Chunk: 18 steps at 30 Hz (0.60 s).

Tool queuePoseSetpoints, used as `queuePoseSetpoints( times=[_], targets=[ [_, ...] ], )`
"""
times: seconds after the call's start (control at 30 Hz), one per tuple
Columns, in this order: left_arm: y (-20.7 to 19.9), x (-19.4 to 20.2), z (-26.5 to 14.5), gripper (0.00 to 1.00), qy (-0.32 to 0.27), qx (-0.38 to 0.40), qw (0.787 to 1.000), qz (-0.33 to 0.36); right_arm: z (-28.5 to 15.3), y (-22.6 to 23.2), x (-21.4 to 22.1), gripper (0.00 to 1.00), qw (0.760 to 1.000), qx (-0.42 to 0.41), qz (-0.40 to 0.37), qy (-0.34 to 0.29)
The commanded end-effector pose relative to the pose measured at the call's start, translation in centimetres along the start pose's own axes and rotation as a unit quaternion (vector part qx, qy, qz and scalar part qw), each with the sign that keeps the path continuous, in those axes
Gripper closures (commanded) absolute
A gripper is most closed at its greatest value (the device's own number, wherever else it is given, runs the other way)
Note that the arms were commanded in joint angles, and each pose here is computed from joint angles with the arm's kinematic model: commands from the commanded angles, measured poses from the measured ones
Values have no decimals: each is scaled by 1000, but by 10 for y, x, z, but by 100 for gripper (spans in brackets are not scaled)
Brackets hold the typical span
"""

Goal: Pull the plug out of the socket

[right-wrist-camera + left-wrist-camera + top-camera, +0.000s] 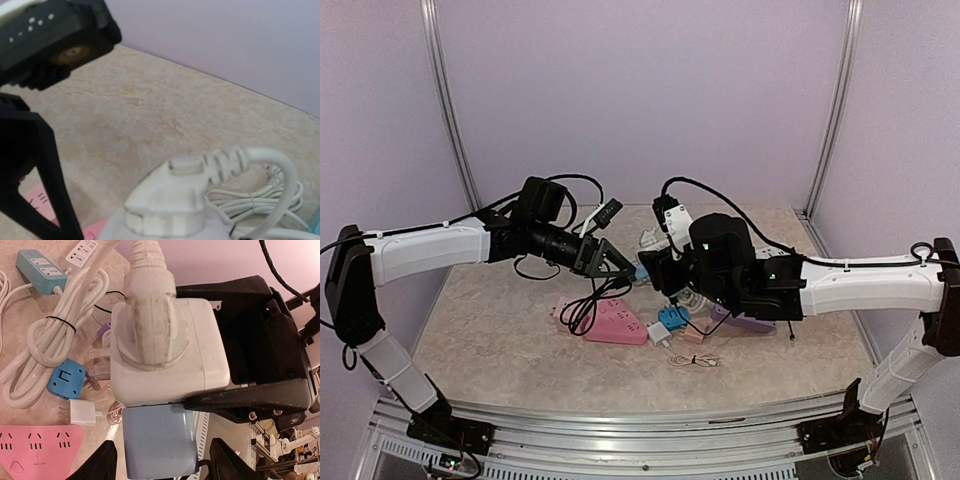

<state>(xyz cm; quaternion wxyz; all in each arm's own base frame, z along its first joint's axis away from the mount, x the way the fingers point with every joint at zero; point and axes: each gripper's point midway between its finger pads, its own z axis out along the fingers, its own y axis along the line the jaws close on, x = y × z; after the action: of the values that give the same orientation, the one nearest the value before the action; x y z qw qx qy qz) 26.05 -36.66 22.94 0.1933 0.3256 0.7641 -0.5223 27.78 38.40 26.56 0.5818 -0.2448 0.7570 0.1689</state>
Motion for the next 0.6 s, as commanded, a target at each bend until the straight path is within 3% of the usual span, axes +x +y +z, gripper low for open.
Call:
queuePoseSetpoints(
  times=[0.0, 0.5, 0.57],
  targets=[
    [-7, 0, 5, 39, 4, 15, 1000, 7, -15, 5, -74, 100, 993, -9, 51, -105],
    [-1, 6, 13, 40, 16, 5, 1000, -3, -13, 2, -72, 100, 993, 4, 54, -104],
    [2, 7, 14, 36, 18, -2, 1000, -5, -13, 2, -73, 100, 993, 4, 54, -105]
  ],
)
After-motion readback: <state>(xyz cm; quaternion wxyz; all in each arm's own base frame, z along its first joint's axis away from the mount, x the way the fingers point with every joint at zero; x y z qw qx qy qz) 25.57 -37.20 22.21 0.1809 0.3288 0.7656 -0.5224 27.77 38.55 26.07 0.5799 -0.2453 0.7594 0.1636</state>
